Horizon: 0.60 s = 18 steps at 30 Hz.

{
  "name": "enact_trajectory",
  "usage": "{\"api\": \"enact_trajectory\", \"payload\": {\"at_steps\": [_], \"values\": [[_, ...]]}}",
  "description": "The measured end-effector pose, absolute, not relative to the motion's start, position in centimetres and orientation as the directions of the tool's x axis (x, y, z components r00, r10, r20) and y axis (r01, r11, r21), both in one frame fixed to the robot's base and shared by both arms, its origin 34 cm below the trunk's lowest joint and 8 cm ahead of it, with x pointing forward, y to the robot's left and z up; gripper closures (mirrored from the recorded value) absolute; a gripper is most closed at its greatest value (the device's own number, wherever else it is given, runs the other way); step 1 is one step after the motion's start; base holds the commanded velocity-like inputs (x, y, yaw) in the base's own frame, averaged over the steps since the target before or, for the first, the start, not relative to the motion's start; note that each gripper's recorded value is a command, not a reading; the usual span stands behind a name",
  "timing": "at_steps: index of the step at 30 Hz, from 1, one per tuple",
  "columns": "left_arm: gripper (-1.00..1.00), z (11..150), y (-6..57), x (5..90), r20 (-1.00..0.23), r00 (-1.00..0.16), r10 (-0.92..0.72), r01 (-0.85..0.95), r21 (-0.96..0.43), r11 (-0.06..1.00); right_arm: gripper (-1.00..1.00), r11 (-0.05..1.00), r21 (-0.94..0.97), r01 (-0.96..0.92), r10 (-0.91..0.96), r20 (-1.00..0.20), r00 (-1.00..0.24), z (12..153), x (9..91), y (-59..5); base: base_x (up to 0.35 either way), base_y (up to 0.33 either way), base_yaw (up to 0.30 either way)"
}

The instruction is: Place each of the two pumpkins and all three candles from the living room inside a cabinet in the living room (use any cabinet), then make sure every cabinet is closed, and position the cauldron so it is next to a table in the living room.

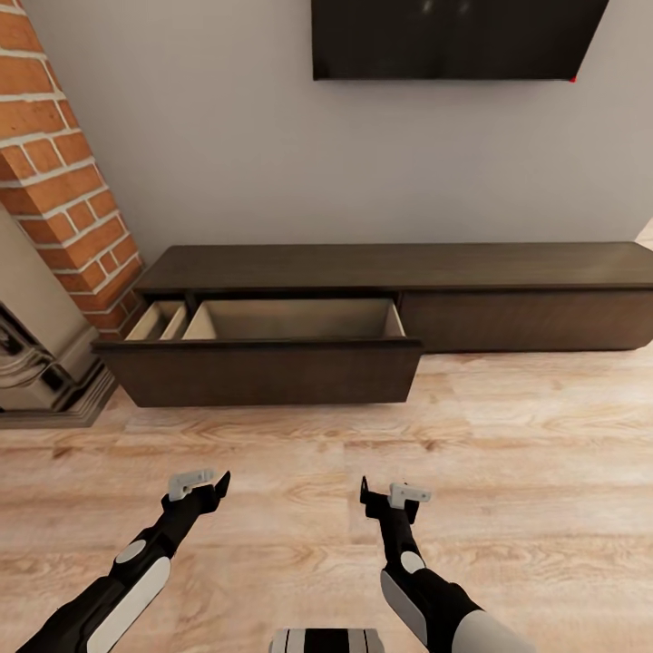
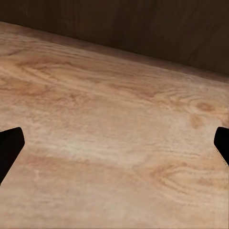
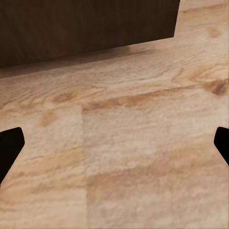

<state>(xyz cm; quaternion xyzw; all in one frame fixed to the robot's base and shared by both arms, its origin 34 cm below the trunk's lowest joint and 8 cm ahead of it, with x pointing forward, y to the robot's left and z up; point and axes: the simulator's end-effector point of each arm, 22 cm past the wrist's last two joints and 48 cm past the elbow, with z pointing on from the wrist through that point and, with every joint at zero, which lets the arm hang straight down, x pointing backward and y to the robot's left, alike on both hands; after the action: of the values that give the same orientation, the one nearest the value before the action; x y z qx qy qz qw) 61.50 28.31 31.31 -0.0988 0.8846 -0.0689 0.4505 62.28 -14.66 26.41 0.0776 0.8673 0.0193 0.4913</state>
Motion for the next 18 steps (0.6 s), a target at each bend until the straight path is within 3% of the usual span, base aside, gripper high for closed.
{"api": "enact_trajectory", "payload": {"at_steps": [6,18], "values": [[-1.0,31.3,28.2,61.5,-0.783,-0.576,-0.235,-0.11,-0.211,0.971,-1.0,0.987,0.156,0.037,0.153,-0.847,-0.51,26.6,62.4,-12.5,0.291,0.0,0.0],[-1.0,31.5,28.1,61.6,-0.783,-0.575,-0.238,-0.109,-0.215,0.971,-1.0,0.976,0.208,-0.065,0.132,-0.8,-0.585,25.4,61.3,-9.8,0.046,0.003,0.0]]}}
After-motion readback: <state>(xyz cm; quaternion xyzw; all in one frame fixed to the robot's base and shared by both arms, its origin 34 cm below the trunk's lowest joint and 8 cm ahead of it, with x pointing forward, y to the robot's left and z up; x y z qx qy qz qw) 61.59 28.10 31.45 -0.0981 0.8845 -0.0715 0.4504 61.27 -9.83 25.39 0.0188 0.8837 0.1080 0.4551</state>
